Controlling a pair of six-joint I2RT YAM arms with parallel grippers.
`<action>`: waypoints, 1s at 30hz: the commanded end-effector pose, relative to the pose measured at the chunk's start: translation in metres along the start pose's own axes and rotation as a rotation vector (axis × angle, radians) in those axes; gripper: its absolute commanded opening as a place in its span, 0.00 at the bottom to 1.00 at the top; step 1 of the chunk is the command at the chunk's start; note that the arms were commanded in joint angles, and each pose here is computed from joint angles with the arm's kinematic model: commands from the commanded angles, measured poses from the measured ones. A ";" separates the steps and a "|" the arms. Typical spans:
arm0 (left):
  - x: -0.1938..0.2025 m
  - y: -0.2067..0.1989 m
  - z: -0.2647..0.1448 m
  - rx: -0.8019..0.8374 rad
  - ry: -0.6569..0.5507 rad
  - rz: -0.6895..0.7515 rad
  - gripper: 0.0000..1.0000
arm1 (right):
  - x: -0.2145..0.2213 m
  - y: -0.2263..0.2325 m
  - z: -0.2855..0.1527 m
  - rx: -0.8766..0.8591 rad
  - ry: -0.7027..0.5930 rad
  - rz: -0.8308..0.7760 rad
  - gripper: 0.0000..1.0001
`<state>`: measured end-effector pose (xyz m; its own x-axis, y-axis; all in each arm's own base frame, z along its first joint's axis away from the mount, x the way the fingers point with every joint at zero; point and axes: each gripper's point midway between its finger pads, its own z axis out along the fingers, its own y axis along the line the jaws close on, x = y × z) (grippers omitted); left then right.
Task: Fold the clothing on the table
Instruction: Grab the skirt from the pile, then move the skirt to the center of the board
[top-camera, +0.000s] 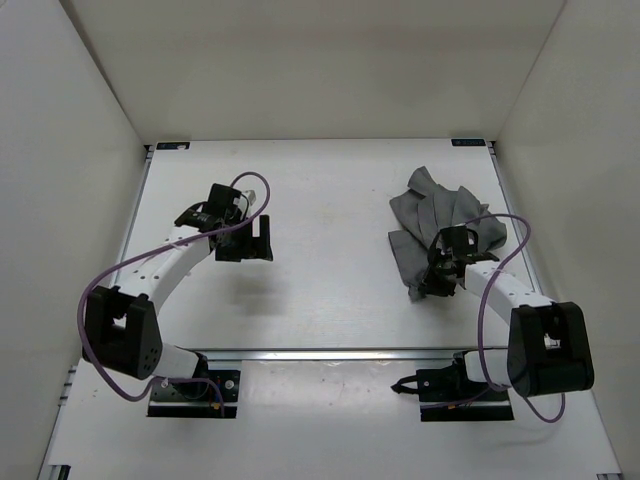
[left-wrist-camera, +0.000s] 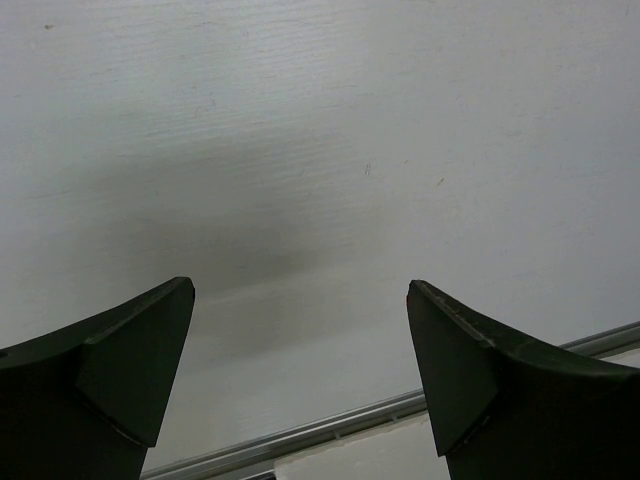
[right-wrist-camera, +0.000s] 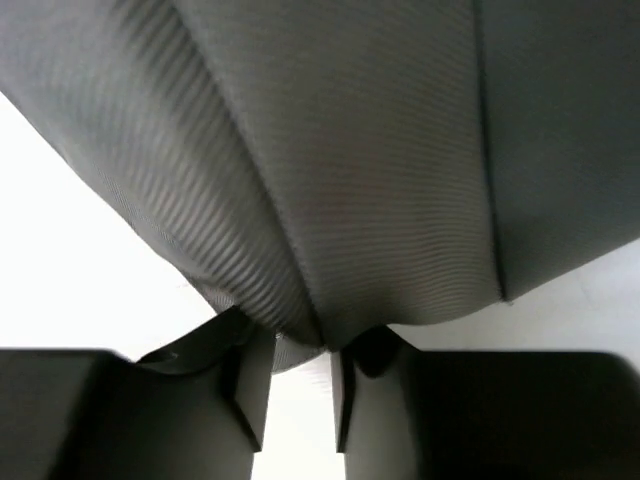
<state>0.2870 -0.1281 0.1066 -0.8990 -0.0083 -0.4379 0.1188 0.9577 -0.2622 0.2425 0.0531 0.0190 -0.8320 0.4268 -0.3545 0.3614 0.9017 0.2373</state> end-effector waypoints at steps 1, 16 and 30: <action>-0.014 -0.003 -0.005 0.017 -0.026 0.001 0.99 | -0.011 -0.003 0.005 0.008 -0.039 -0.009 0.16; -0.050 -0.005 -0.002 0.079 -0.103 -0.037 0.99 | -0.186 0.127 -0.063 -0.283 -0.242 -0.332 0.00; -0.123 -0.012 -0.038 0.192 -0.308 -0.095 0.99 | -0.223 0.334 -0.365 -0.970 -0.915 -0.860 0.00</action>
<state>0.3653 -0.1236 0.1478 -0.8166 -0.1464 -0.5584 0.0896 0.9235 -0.3731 0.4663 0.2245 0.3549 -0.4143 -0.0537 -0.9085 -0.5828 0.7824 0.2196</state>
